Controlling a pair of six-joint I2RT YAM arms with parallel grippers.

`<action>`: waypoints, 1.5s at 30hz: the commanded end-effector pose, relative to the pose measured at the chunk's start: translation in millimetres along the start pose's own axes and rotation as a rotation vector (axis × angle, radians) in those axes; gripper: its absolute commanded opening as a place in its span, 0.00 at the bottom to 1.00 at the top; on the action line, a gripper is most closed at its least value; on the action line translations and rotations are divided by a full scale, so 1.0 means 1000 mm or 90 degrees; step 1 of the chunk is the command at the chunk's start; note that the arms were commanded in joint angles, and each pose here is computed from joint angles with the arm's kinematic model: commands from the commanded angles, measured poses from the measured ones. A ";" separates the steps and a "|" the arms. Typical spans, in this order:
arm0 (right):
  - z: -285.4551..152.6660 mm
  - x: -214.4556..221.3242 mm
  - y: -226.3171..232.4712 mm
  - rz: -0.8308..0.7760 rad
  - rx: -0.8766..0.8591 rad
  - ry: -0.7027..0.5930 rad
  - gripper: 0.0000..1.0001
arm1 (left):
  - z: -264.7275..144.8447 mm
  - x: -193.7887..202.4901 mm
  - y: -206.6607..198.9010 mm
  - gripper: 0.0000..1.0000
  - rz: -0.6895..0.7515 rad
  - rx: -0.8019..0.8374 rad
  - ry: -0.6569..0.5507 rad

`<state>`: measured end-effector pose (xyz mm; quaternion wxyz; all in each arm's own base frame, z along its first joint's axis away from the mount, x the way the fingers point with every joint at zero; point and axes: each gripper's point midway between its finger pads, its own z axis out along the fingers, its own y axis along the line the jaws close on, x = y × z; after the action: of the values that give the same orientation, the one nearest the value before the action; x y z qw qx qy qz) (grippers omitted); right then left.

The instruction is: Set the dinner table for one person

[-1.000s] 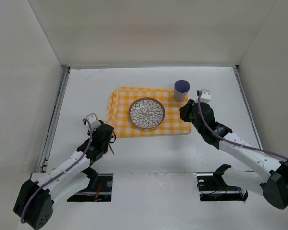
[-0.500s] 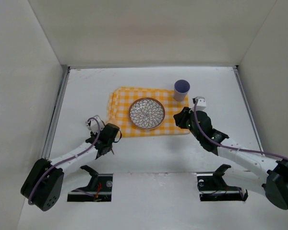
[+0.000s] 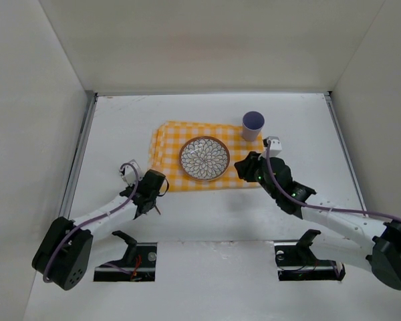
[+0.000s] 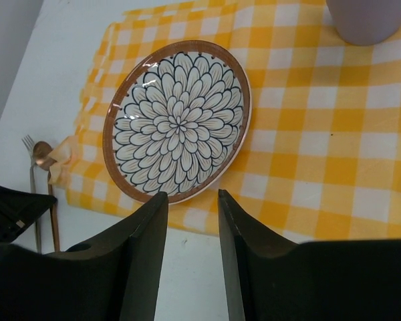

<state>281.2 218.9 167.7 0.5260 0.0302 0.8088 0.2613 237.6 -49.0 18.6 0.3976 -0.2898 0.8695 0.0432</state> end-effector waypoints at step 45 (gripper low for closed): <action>-0.033 -0.069 -0.095 0.196 0.096 -0.197 0.52 | -0.105 0.010 -0.392 0.02 0.176 0.434 -0.032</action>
<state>300.8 100.3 177.8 0.5787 0.2317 0.7400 0.2525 361.4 -395.6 110.7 0.4612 0.0137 0.8751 -0.1460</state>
